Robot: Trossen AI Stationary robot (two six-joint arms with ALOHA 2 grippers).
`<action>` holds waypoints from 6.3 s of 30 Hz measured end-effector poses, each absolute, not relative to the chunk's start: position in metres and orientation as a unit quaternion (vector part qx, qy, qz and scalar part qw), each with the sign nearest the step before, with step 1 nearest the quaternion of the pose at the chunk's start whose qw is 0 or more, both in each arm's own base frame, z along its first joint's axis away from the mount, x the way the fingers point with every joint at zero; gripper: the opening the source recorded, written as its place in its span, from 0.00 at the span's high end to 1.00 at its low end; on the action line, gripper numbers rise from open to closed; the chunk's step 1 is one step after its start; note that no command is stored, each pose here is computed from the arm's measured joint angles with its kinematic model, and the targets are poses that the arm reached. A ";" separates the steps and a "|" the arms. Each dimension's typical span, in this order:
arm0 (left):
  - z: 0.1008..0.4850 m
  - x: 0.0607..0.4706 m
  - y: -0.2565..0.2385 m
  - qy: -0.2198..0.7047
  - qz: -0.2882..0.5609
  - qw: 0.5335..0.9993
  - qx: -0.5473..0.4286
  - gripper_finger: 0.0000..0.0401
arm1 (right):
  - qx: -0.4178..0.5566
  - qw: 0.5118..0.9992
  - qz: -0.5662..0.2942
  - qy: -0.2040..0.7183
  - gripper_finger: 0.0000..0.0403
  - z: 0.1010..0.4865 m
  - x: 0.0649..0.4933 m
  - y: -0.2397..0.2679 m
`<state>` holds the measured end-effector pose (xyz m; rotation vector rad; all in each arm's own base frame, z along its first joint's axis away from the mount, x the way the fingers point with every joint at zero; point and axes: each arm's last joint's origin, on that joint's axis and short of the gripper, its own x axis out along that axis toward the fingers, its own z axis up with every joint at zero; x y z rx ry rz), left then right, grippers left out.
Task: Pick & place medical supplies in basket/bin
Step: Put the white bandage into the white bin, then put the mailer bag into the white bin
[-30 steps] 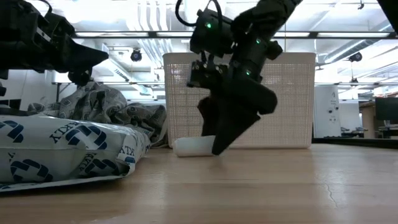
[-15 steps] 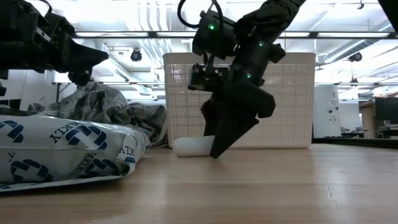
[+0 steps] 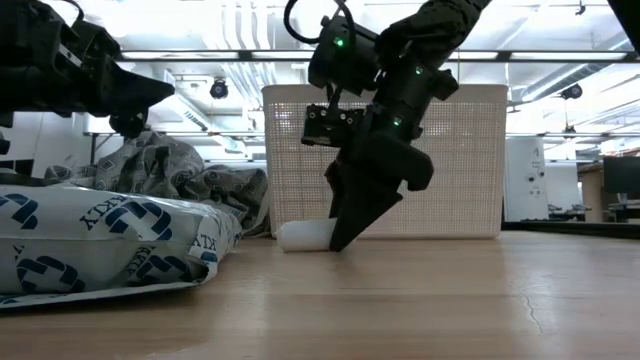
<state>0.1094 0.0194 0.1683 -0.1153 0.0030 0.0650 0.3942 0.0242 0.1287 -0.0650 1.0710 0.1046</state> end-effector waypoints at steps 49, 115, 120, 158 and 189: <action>0.168 0.109 0.019 0.002 0.032 0.998 -0.058 1.00 | -0.029 0.865 -0.139 0.482 0.82 0.371 0.398 -0.105; 0.168 0.109 0.019 0.001 0.033 0.998 -0.058 1.00 | 0.226 0.972 -0.008 -0.065 0.63 0.233 0.143 -0.005; 0.168 0.109 0.019 0.001 0.032 0.998 -0.058 1.00 | 0.154 0.979 -0.004 -0.137 0.65 0.225 0.131 -0.002; 0.168 0.110 0.019 0.004 0.032 0.998 -0.058 1.00 | 0.088 0.988 0.015 0.129 0.98 0.204 0.221 0.028; 0.167 0.110 0.020 0.006 0.033 0.998 -0.059 1.00 | 0.090 0.979 0.179 0.039 0.98 0.226 0.190 0.052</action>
